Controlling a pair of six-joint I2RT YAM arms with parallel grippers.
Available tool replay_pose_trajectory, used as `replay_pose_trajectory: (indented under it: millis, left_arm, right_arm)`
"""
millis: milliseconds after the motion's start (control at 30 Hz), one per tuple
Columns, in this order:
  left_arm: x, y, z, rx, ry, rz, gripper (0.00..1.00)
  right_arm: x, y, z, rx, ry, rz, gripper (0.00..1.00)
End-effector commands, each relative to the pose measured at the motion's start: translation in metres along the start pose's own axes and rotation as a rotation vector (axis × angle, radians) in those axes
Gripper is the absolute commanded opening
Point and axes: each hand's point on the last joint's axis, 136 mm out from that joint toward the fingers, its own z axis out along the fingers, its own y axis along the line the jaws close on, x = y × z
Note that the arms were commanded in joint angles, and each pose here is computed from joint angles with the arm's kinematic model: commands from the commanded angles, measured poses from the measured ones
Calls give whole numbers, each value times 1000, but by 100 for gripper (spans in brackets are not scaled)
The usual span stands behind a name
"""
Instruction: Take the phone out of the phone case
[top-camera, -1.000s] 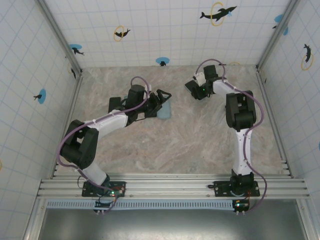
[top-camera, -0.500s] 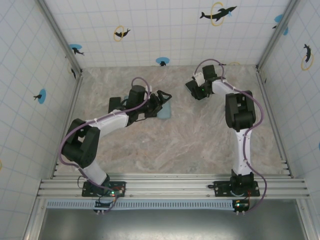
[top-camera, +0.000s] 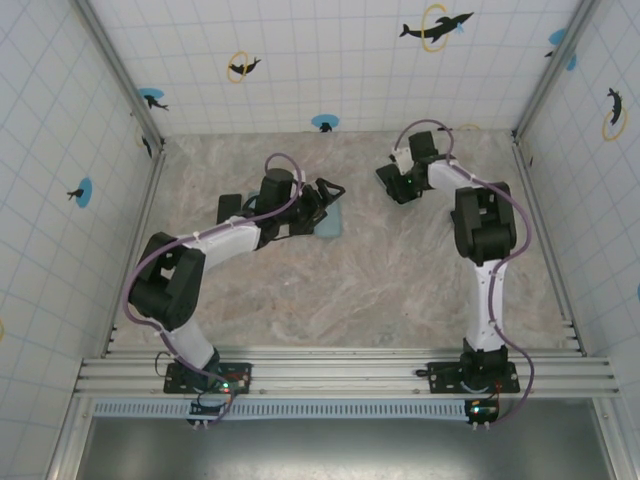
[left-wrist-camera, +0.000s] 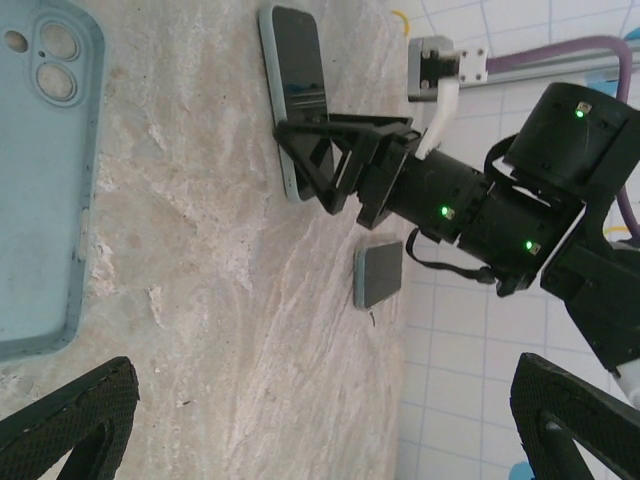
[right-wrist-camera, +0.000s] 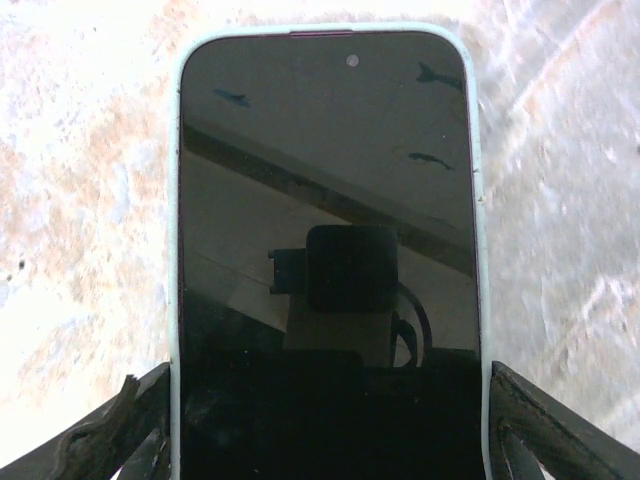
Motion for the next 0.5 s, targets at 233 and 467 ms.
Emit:
replay_pose_trajectory:
  millis: [233, 467]
  left_arm:
    - [-8, -25, 13, 101, 1, -14, 98]
    - [-9, -31, 24, 104, 15, 17, 98]
  right_arm:
    - [-11, 27, -66, -125, -166, 112, 38]
    - [-5, 63, -100, -257, -265, 156, 38]
